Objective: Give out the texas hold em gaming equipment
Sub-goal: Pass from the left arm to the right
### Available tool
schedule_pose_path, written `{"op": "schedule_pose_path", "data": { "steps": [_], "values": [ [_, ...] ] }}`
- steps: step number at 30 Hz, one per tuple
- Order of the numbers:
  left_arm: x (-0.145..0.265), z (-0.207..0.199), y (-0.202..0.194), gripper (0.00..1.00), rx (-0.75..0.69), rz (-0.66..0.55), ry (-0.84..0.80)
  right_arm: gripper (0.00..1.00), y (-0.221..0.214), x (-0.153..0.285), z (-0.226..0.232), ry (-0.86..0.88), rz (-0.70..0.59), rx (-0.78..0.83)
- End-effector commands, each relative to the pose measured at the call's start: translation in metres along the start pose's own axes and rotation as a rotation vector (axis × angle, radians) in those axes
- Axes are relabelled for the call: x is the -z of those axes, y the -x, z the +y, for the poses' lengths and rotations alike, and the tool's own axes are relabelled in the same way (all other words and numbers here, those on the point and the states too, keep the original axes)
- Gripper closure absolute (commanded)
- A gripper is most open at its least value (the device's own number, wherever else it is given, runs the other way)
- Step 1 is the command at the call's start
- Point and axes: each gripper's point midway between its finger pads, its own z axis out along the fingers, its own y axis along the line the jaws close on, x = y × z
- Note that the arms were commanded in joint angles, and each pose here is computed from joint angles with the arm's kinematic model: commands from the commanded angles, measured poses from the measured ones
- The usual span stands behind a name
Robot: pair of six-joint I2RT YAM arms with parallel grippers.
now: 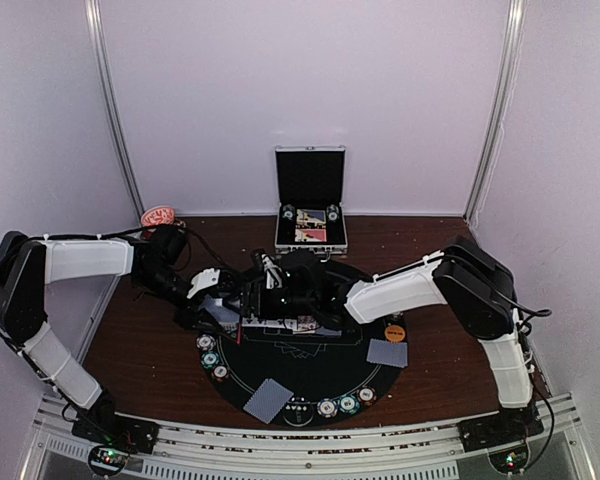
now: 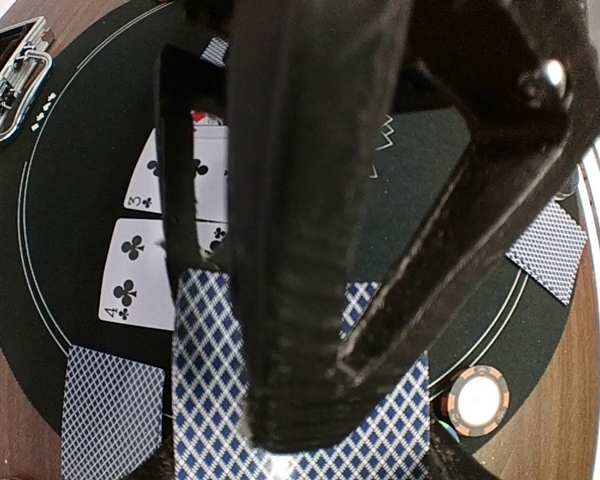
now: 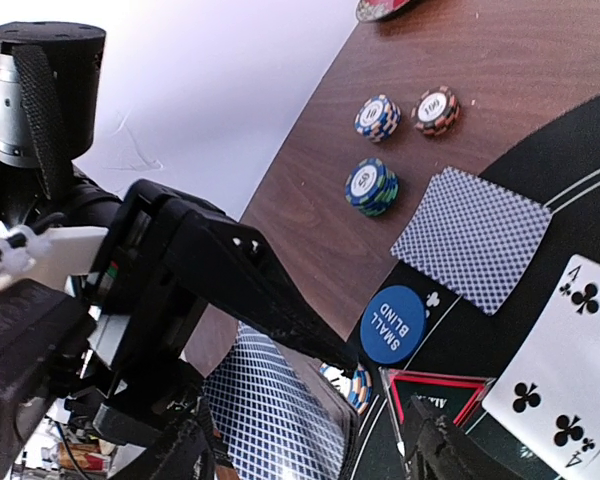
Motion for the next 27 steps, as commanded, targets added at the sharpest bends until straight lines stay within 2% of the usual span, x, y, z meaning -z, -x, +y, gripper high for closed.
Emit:
{"op": "schedule_pose_path", "data": {
  "steps": [1, 17, 22, 27],
  "values": [
    [0.001, -0.002, 0.006, 0.39, -0.021, -0.034, -0.012, 0.35, -0.010, -0.005, -0.006, 0.036, 0.024, -0.088],
    [0.000, -0.002, 0.006, 0.39, -0.019, -0.033, -0.014, 0.33, -0.024, -0.016, -0.003, 0.138, 0.066, -0.189],
    [0.000, -0.002, 0.005, 0.39, -0.018, -0.033, -0.015, 0.39, -0.021, -0.013, 0.008, 0.200, 0.061, -0.208],
    [-0.001, -0.002, 0.005, 0.39, -0.019, -0.031, -0.014, 0.48, -0.019, -0.013, 0.017, 0.251, 0.063, -0.232]
  ]
}}
